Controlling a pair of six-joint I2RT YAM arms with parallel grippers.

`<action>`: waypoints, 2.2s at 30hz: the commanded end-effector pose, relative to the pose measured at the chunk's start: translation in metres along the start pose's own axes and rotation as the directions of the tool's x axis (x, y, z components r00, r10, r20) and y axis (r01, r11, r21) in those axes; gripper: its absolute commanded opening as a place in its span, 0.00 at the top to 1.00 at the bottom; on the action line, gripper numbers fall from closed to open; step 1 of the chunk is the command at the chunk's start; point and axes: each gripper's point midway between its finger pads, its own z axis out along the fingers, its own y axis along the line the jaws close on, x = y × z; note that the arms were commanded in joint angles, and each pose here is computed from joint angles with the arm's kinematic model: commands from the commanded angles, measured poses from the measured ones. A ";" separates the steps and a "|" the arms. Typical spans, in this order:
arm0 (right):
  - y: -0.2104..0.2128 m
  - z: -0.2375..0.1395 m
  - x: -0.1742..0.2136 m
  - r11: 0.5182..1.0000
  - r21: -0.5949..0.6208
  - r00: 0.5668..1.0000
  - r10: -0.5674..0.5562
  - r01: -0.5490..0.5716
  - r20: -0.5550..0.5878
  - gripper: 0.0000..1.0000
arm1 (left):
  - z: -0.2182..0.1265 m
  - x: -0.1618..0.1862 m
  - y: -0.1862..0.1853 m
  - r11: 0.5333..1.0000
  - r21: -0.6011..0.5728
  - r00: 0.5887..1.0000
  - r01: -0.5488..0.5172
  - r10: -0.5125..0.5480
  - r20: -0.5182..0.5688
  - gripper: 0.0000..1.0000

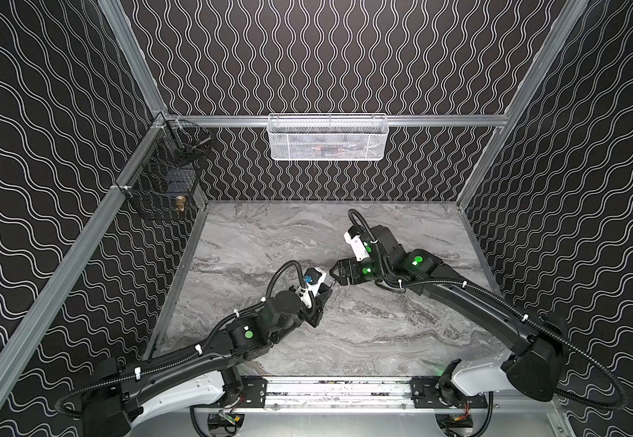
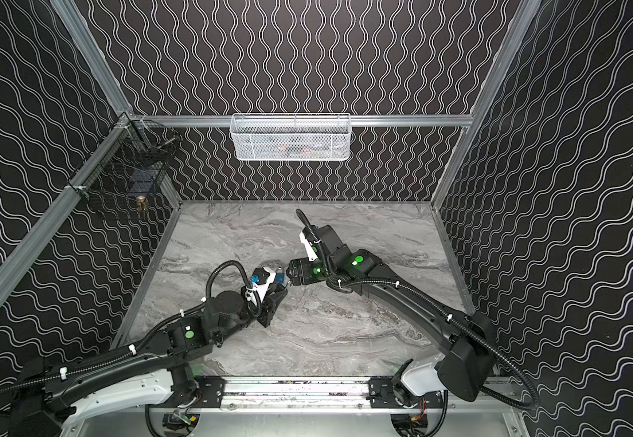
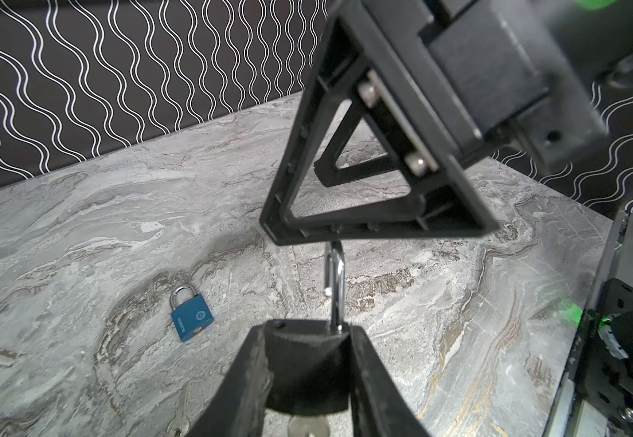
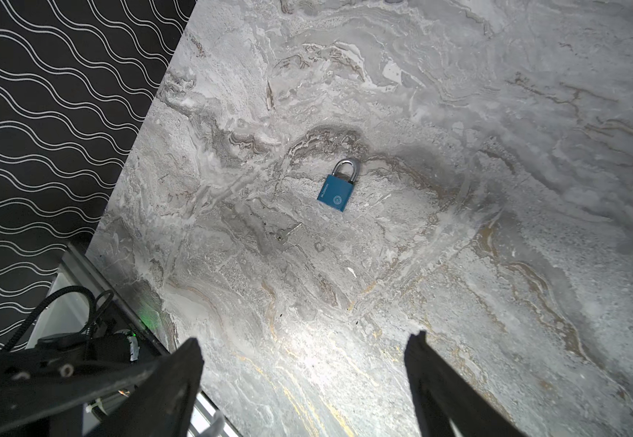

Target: Unlock with the key

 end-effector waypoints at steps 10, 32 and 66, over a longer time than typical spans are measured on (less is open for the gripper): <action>0.002 -0.010 0.012 0.999 -0.032 0.999 -0.008 0.007 -0.031 0.15 | -0.003 -0.018 0.006 0.999 -0.037 0.998 0.009 -0.006 0.069 1.00; -0.055 -0.051 0.047 0.983 0.066 0.981 0.164 -0.171 0.103 0.13 | 0.012 -0.025 0.022 0.957 -0.219 0.976 0.193 -0.210 -0.058 1.00; -0.199 -0.061 0.094 0.825 0.141 0.829 0.510 -0.547 0.231 0.01 | 0.190 0.120 -0.049 0.802 -0.491 0.613 0.340 -0.585 -0.531 0.99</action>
